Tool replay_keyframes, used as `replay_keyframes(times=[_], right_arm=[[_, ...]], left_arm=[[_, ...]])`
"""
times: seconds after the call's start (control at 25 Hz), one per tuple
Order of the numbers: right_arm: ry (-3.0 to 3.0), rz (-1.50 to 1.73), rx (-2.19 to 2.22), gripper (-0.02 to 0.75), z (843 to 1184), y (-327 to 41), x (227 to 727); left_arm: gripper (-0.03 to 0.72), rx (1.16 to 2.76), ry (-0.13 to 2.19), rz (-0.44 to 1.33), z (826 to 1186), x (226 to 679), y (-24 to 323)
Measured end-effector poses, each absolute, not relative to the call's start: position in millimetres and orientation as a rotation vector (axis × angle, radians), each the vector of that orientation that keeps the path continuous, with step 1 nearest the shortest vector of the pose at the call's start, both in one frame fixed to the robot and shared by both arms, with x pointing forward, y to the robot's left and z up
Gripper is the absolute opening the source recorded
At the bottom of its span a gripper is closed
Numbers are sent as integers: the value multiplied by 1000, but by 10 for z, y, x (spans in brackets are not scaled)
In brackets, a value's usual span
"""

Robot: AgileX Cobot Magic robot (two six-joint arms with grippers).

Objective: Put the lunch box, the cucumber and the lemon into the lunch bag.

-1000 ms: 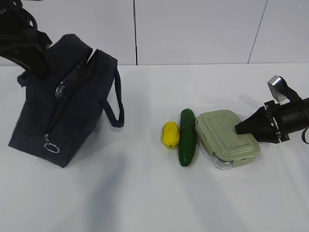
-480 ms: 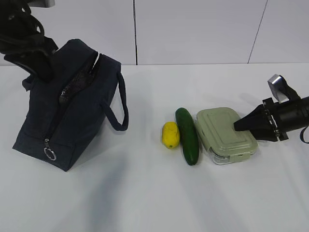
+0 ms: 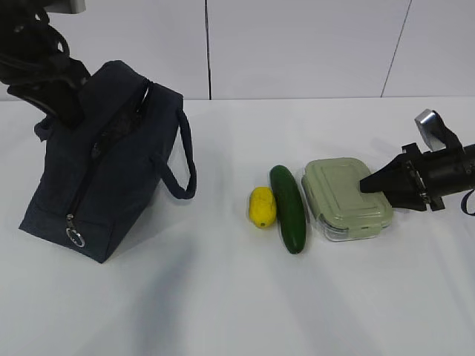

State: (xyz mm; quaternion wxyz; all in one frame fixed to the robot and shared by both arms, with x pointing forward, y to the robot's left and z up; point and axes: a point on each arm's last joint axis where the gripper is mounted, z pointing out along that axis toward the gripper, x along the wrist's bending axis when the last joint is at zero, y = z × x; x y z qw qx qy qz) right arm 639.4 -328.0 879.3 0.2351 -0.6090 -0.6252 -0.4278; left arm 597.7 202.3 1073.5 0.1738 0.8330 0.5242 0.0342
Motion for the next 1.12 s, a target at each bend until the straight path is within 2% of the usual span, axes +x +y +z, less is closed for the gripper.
replay_keyframes(times=[0.56, 0.84, 1.12], right_arm=[[-1675, -1332, -1732, 370, 9274, -3235, 6459], [-1693, -1370, -1673, 369, 9554, -2948, 6446], [-1753, -1379, -1550, 369, 9823, -2483, 6437]], left_arm=[[15, 2364, 1488, 96, 10726, 5981, 2024], [15, 2365, 1488, 97, 10726, 5981, 2024], [15, 2366, 1488, 98, 10723, 5983, 2025]])
